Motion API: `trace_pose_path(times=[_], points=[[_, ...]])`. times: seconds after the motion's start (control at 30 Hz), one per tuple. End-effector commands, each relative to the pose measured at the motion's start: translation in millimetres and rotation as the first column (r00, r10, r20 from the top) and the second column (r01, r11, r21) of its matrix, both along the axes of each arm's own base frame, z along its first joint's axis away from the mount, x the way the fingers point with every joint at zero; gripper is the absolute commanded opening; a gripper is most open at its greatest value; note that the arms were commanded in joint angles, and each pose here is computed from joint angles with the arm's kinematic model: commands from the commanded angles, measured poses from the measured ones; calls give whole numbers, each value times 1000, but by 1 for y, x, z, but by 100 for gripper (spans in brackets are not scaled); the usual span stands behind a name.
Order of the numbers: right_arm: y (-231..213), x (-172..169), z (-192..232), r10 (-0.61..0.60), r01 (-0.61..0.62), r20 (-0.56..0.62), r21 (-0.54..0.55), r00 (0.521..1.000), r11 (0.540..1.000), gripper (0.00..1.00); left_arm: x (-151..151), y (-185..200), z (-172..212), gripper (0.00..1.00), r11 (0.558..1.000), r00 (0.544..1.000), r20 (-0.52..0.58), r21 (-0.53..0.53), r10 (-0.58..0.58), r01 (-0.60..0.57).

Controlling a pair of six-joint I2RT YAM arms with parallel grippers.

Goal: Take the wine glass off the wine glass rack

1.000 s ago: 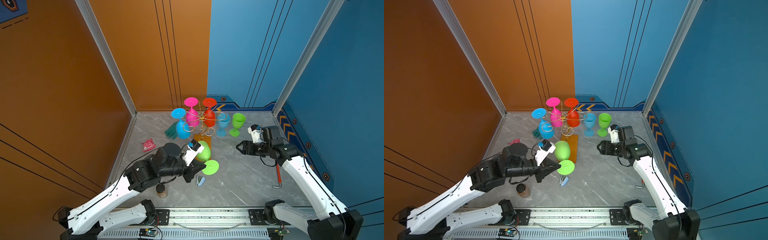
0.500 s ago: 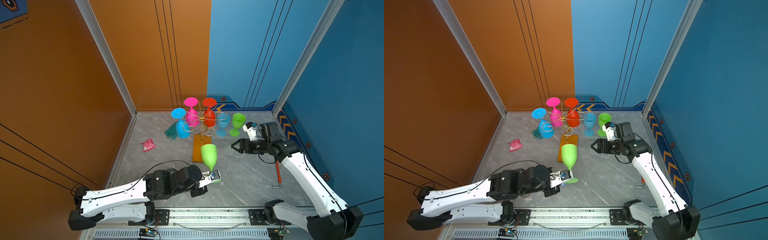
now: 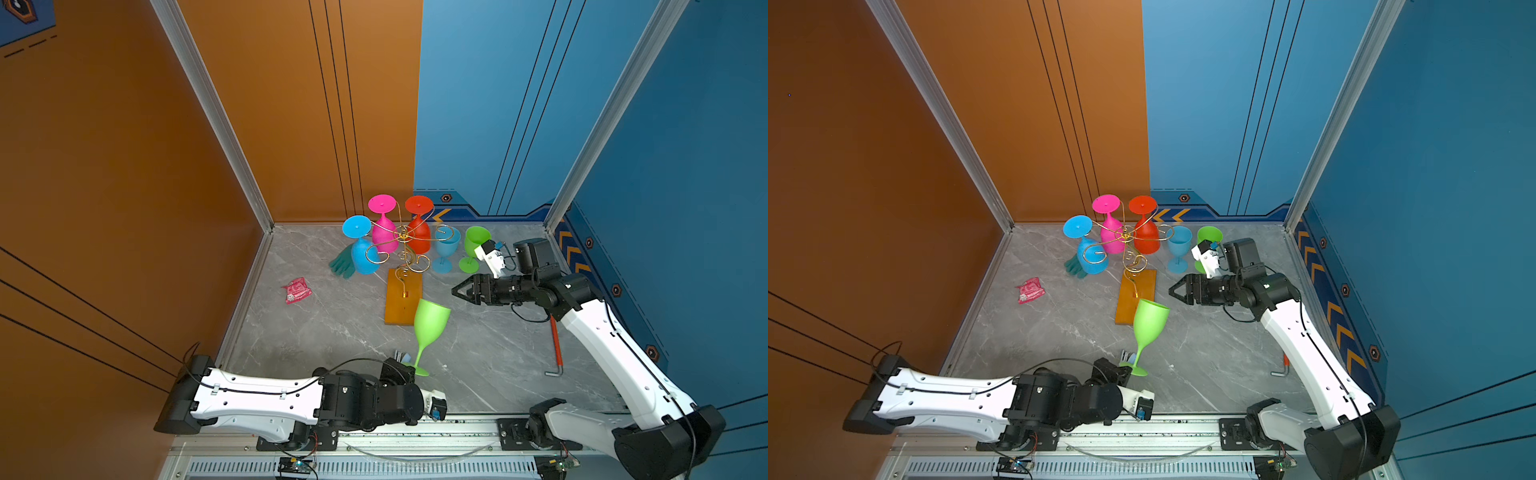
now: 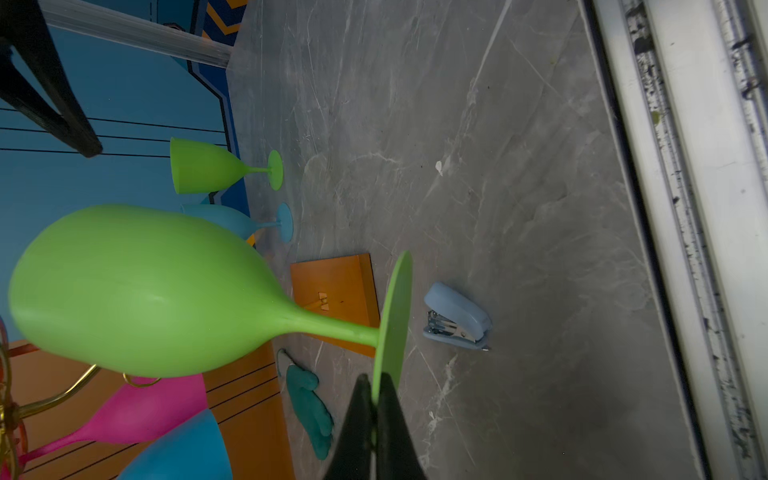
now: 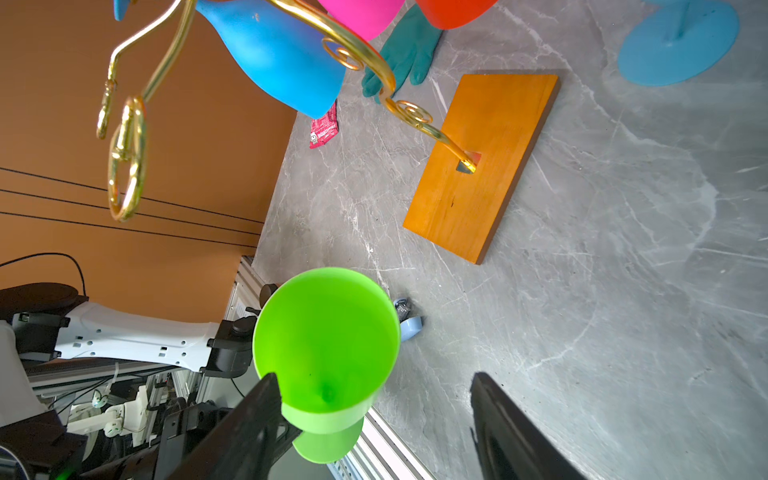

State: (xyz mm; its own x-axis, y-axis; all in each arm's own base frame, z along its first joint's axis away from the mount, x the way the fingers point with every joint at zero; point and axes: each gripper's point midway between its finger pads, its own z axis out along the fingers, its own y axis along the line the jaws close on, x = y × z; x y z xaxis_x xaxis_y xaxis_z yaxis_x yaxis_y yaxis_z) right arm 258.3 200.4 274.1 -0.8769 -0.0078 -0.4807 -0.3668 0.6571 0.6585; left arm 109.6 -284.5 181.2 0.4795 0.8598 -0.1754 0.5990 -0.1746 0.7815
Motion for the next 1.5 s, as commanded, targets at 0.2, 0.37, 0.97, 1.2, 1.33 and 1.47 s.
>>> trace_pose_path(times=[0.2, 0.37, 0.97, 1.2, 1.33, 1.47], points=[[16, -15, -3, 77, -76, -62, 23, 995, 997, 71, 17, 1, 13, 0, 993, 953, 301, 115, -34, -1], [17, -20, -9, 92, -92, -87, 12, 992, 996, 66, 20, -1, 21, 0, 993, 927, 372, 122, -45, 0], [21, -26, -19, 128, -126, -144, 22, 981, 992, 20, 27, 4, 19, 0, 978, 871, 486, 207, -77, -29], [19, -22, -19, 112, -112, -131, 2, 985, 994, 8, 27, 5, 14, 7, 977, 873, 481, 210, -79, -27], [17, -18, -19, 95, -97, -117, -15, 989, 995, 3, 27, 6, 10, 12, 981, 882, 466, 193, -65, -29], [14, -14, -17, 80, -84, -104, -28, 991, 996, 0, 25, 7, 5, 23, 986, 897, 440, 166, -52, -25]])
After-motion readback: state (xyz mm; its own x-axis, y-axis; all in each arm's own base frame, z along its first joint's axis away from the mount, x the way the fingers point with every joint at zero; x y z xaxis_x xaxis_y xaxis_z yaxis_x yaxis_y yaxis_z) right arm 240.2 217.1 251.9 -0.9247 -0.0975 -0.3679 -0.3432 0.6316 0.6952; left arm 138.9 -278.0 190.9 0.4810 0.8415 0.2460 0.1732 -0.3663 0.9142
